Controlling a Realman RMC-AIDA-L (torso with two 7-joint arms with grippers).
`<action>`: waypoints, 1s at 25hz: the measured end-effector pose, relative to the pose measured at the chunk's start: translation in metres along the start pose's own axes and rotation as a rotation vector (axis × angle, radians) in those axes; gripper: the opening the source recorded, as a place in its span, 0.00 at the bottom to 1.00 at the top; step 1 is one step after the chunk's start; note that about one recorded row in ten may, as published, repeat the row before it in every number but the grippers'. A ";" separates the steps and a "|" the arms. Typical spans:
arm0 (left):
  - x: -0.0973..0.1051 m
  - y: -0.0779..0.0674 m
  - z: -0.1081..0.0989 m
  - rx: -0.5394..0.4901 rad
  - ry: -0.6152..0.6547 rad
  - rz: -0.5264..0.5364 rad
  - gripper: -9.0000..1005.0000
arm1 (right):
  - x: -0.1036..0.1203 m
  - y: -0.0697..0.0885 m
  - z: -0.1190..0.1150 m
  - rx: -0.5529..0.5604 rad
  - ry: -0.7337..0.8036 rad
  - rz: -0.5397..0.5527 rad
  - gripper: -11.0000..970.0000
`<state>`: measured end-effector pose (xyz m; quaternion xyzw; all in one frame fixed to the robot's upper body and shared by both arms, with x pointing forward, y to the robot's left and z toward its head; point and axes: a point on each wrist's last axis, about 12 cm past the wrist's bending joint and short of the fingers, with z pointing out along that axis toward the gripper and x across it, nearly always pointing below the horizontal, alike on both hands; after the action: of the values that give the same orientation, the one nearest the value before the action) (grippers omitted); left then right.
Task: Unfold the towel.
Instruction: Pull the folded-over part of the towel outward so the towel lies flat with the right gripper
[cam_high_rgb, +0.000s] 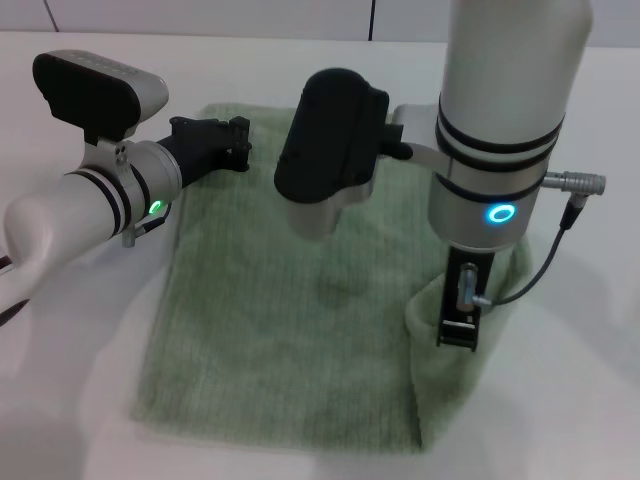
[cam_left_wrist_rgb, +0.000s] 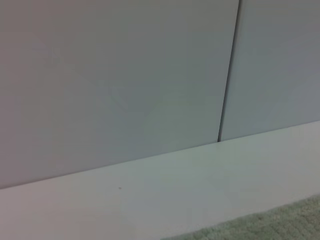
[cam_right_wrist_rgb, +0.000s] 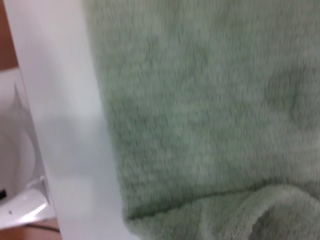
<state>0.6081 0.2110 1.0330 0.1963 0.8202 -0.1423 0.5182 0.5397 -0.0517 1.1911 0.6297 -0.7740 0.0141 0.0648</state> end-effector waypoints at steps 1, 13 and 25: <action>0.000 0.000 0.000 0.000 0.000 0.000 0.01 | 0.000 0.000 0.002 0.002 0.016 -0.001 0.08; 0.001 0.002 -0.001 -0.004 0.002 0.003 0.01 | 0.005 0.004 0.018 0.006 0.212 -0.034 0.12; 0.002 0.003 -0.002 -0.006 0.004 0.003 0.01 | 0.002 0.014 0.025 0.021 0.291 -0.099 0.16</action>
<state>0.6074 0.2143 1.0322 0.1961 0.8213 -0.1387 0.5175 0.5238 -0.0539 1.1676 0.6590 -0.7244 0.1099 0.1702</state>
